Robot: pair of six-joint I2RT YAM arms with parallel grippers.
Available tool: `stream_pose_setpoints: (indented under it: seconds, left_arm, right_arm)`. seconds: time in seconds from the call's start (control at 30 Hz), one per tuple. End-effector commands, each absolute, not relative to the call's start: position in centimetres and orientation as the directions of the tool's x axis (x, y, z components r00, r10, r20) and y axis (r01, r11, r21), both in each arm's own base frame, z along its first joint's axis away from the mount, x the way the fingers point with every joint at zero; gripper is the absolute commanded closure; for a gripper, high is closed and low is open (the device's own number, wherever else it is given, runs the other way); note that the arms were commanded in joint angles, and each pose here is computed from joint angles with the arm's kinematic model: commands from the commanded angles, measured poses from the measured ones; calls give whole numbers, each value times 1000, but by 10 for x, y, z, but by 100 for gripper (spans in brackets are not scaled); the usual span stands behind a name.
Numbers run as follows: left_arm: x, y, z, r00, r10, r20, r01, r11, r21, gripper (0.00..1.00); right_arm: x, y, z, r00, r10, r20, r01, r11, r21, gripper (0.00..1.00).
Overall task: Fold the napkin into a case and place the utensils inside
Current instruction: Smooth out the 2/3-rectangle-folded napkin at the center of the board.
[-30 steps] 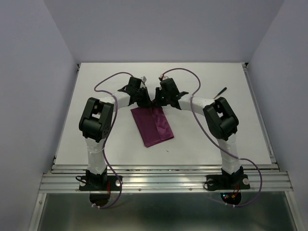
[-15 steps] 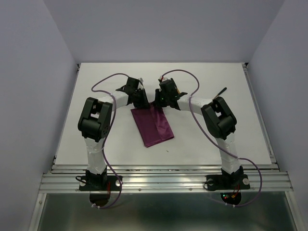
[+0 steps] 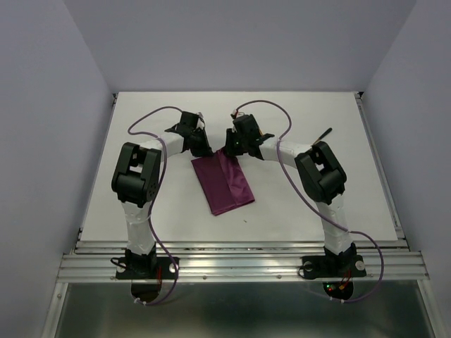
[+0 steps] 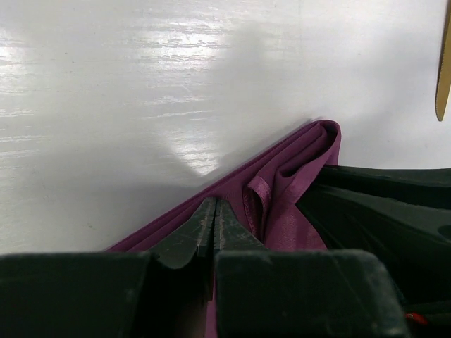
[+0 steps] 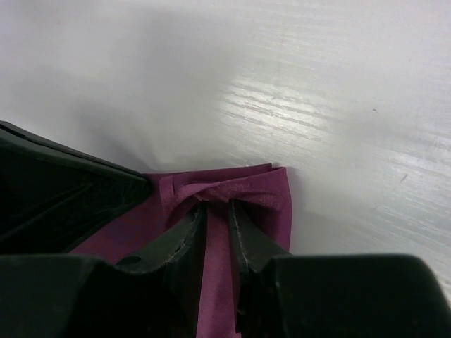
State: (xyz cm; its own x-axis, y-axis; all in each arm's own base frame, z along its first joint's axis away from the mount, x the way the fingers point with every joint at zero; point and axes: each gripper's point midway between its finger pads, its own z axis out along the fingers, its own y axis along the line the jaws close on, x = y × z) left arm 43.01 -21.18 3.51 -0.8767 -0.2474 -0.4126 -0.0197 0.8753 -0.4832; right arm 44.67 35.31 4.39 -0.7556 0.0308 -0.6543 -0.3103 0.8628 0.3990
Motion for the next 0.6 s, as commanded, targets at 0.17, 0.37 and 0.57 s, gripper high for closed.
stream_pose_setpoints:
  seconds: [0.17,0.37,0.57]
  left_arm:
    - [437,-213,39,-866,-256,-430,-15,872,-488,91]
    - [436,-217,37,-872,-252,-420,-7,864,-504,92]
    - [439,-221,37,-873,-257,-415,-5,854,-519,94]
  right_arm:
    - [461,369,69,-725,55,-687,-345,833,432,75]
    - [459,375,70,-735,53,-676,-356,819,451,76]
    - [454,379,69,-740,44,-672,-365,812,455,76]
